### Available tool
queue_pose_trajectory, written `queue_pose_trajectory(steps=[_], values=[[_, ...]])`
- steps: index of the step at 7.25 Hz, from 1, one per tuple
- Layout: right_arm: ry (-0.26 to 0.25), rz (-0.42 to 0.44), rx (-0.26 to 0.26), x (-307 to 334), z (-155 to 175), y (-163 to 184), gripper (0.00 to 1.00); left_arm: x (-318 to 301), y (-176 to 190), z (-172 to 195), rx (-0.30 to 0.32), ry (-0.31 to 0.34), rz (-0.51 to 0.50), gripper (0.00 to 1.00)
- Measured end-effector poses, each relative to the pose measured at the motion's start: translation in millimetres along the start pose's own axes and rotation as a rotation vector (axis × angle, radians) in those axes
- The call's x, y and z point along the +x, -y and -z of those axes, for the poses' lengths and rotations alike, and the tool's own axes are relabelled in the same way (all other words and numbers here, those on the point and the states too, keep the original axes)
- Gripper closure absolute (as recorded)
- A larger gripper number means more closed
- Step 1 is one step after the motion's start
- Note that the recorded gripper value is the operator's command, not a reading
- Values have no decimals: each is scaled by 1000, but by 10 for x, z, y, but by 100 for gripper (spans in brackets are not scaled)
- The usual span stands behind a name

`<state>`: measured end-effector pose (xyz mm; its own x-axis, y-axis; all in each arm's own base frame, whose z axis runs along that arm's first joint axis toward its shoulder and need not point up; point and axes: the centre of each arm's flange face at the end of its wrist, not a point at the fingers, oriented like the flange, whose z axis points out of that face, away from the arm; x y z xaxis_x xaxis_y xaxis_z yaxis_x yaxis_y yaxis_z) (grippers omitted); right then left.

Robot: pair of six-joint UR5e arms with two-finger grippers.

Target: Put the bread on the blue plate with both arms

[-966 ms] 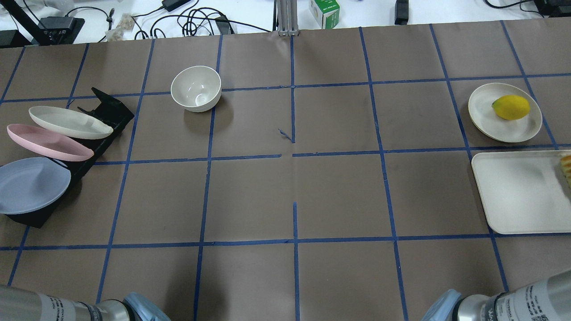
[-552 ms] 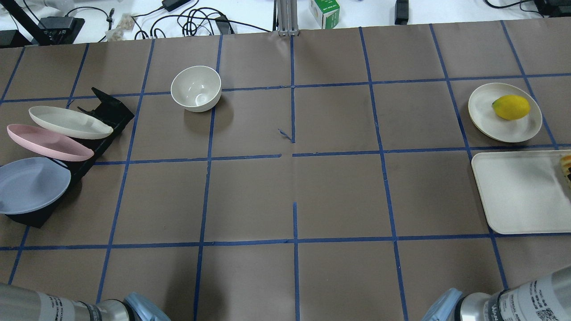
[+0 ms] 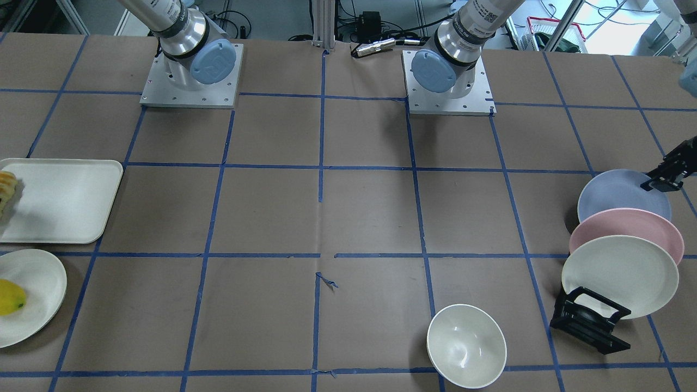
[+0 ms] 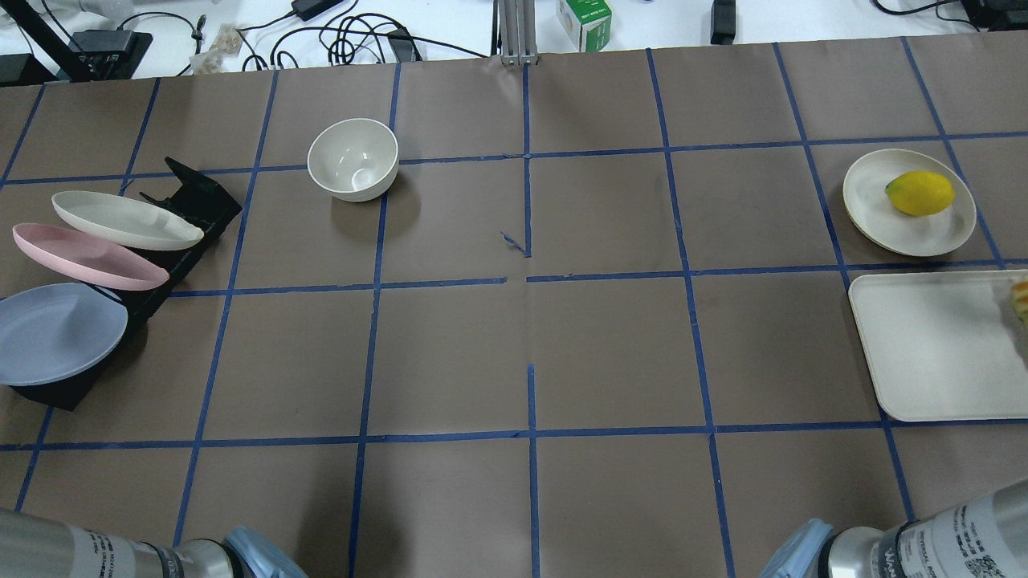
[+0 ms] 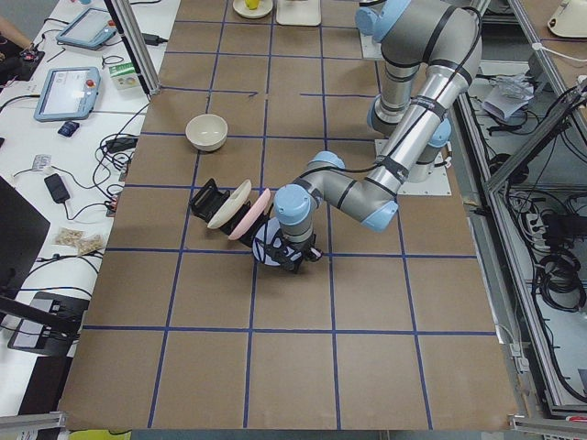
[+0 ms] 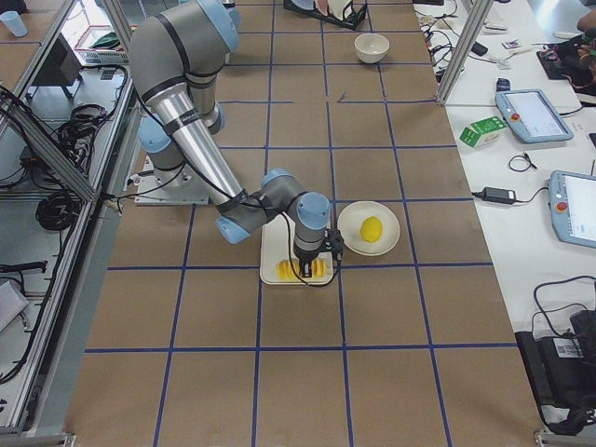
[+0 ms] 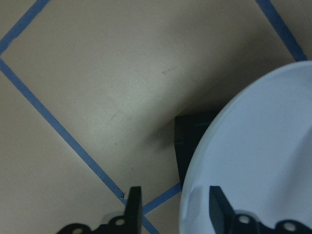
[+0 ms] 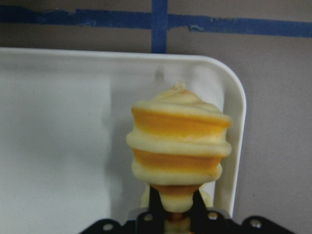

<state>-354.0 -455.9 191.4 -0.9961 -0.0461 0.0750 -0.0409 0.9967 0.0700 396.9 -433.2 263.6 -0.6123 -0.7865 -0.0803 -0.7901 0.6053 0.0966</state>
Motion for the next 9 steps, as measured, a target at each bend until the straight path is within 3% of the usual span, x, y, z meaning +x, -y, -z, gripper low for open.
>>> queue_pose_trajectory(steps=[2,5,7,9], values=[[1,0,-9,-38,134,-4,100,20,17,28,13,-1,5,100],[2,-34,-11,-497,916,94,100,41,18,96,29,1,2,100],[22,-74,-29,-1053,1383,227,100,134,-31,393,61,14,-24,100],[28,-73,-32,-1564,1578,382,100,91,-120,836,38,53,-40,100]])
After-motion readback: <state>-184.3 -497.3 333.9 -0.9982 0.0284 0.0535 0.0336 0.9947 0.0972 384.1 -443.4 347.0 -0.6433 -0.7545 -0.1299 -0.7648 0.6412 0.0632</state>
